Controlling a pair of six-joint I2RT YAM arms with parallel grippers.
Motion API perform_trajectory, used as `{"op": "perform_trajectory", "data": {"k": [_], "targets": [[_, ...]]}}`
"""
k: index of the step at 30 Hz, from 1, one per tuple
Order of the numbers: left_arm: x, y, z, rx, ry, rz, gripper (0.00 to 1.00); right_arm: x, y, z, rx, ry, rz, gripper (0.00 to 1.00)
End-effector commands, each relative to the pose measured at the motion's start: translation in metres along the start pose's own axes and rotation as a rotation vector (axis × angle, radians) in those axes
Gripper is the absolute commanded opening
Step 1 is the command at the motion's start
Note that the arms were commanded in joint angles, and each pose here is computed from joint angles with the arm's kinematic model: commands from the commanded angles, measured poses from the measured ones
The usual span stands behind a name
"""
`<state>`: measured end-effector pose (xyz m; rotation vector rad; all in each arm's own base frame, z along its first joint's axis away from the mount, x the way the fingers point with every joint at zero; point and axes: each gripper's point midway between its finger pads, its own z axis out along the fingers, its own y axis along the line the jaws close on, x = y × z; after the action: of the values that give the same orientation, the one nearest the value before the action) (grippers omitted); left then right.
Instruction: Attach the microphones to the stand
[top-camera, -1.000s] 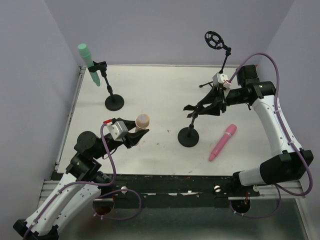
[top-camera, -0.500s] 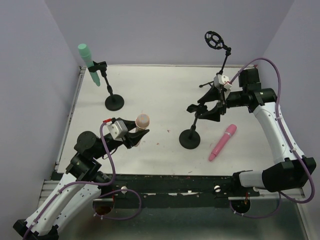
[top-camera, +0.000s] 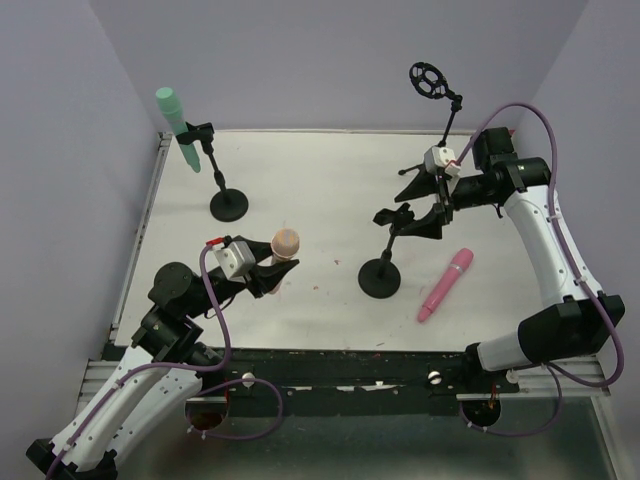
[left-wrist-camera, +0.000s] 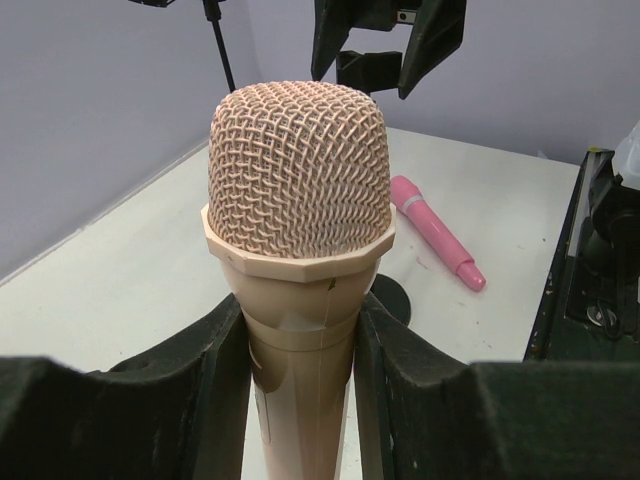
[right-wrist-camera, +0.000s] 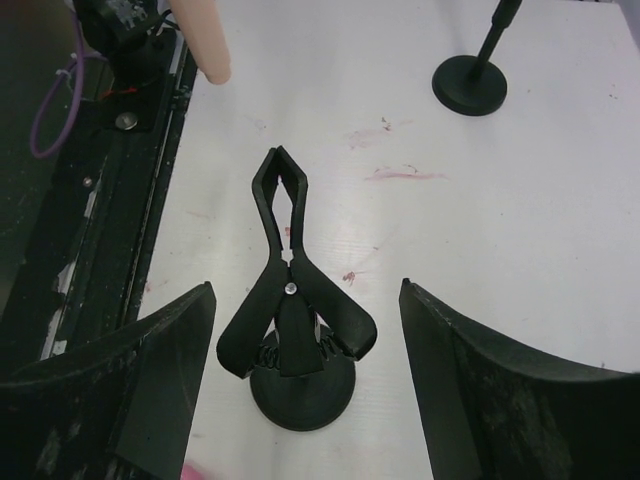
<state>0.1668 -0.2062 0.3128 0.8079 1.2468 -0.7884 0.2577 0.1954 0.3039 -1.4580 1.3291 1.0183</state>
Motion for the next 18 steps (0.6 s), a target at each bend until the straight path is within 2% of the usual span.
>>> {"op": "perform_trajectory", "data": {"k": [1, 2, 7, 10, 12, 18], "targets": [[-0.008, -0.004, 0.001, 0.029, -0.035, 0.009, 0.01, 0.000, 0.010, -0.001, -0.030, 0.023, -0.007, 0.80], [-0.008, -0.005, 0.001, 0.031, -0.035, 0.009, 0.01, -0.002, 0.011, -0.001, -0.031, 0.020, -0.012, 0.77], [-0.008, -0.005, 0.001, 0.032, -0.035, 0.006, 0.01, -0.002, 0.012, -0.001, -0.033, 0.011, -0.005, 0.47], [-0.010, -0.004, 0.003, 0.031, -0.044, -0.004, 0.01, -0.002, 0.015, 0.000, -0.036, 0.003, 0.004, 0.33], [-0.018, -0.006, 0.007, 0.046, -0.074, -0.032, 0.00, -0.003, 0.016, 0.000, -0.036, -0.007, 0.006, 0.28], [-0.063, -0.013, 0.037, 0.139, -0.129, -0.151, 0.00, -0.003, 0.016, 0.001, -0.002, -0.019, 0.022, 0.22]]}}
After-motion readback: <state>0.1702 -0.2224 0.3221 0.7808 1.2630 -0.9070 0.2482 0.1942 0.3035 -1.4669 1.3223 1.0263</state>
